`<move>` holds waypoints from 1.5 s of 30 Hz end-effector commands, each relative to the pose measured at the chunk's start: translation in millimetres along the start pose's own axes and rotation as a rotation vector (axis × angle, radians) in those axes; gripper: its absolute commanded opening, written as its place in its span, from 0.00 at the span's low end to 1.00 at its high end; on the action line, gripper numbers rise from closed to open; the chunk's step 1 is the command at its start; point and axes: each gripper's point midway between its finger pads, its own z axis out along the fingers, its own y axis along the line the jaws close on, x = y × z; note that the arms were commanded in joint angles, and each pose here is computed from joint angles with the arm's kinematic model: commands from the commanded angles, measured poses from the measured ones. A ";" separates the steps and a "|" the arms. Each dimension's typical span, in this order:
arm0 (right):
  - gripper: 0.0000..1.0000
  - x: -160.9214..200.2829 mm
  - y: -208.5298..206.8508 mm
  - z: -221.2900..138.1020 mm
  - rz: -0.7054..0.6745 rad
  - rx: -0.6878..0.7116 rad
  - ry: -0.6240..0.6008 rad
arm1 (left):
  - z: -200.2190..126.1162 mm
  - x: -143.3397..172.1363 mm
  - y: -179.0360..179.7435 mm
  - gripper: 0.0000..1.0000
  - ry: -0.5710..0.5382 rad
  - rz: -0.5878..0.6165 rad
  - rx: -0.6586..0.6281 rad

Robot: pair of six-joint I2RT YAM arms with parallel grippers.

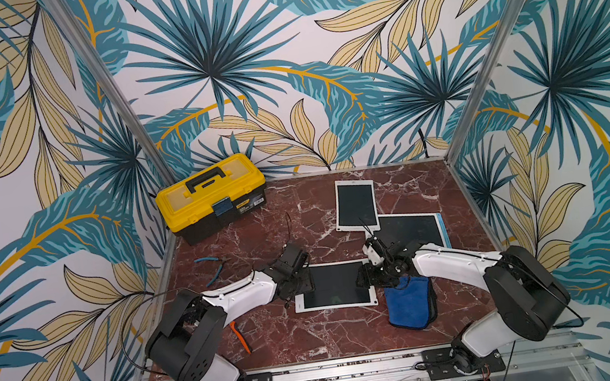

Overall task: Wipe the drawing tablet
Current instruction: Move the drawing tablet to the center of the board, then pick up the cleaning item at the center of the board.

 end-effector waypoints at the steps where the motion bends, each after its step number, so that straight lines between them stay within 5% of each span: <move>1: 0.67 10.8 13.1 -1.0 -0.016 -0.062 0.018 | 9.6 41.8 -8.7 0.66 0.136 -0.024 0.052; 7: 0.68 4.2 9.4 -12.3 -0.039 -0.014 -0.010 | 2.2 40.3 2.2 0.66 0.091 -0.005 0.031; 13: 0.73 -10.8 -10.9 -80.6 -0.098 0.176 -0.147 | -22.1 21.6 0.9 0.66 0.005 0.069 0.021; 22: 0.75 37.0 -79.3 -118.5 0.048 0.478 -0.112 | -54.8 -15.4 -9.7 0.67 -0.131 0.134 0.047; 26: 0.98 44.9 -76.8 -121.0 0.096 0.453 -0.129 | -62.5 -29.0 -11.0 0.67 -0.164 0.145 0.056; 28: 0.99 46.7 -83.1 -124.1 0.112 0.490 -0.139 | -61.9 -29.3 -9.0 0.67 -0.155 0.138 0.063; 45: 1.00 61.4 -95.4 -38.5 0.183 0.515 -0.046 | -52.2 -18.0 1.4 0.67 -0.120 0.129 0.058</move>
